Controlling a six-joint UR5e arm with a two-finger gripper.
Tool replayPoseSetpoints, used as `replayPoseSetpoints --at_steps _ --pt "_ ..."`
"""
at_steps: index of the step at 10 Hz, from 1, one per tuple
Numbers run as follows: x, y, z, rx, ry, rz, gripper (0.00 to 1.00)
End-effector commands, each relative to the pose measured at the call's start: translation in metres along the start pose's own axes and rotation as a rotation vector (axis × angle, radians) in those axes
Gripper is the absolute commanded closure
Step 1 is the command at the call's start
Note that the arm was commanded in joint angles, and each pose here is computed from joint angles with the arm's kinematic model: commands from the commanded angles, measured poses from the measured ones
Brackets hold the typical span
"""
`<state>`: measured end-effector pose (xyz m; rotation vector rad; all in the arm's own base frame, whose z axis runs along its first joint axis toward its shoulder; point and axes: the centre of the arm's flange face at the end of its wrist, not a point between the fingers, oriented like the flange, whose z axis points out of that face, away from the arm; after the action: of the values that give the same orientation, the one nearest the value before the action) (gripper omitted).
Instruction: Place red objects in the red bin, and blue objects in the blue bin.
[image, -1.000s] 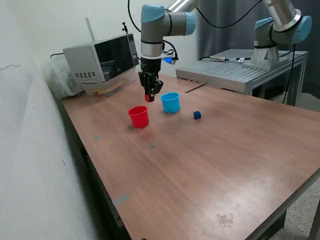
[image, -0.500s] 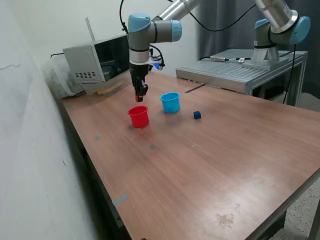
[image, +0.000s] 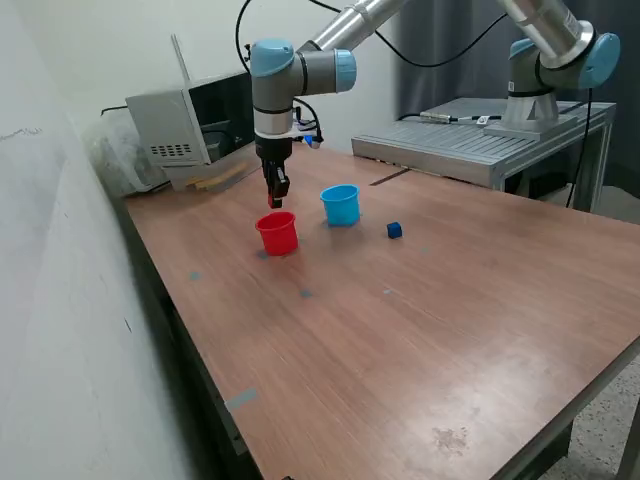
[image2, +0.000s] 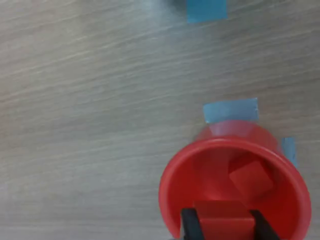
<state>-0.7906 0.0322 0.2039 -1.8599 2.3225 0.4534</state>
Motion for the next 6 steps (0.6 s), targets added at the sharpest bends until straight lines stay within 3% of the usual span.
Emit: replayPoseSetpoints --at_steps 1,4,5,6 --pt "0.0061 0.0001 0.0132 0.013 0.002 -0.002 1.00" --pt "0.0044 0.0031 0.0120 0.006 0.000 0.002 1.00" --pt "0.0036 0.0031 0.0135 0.008 0.000 0.024 0.00" --pt "0.0027 0.0028 0.0145 0.010 0.000 0.037 0.00"
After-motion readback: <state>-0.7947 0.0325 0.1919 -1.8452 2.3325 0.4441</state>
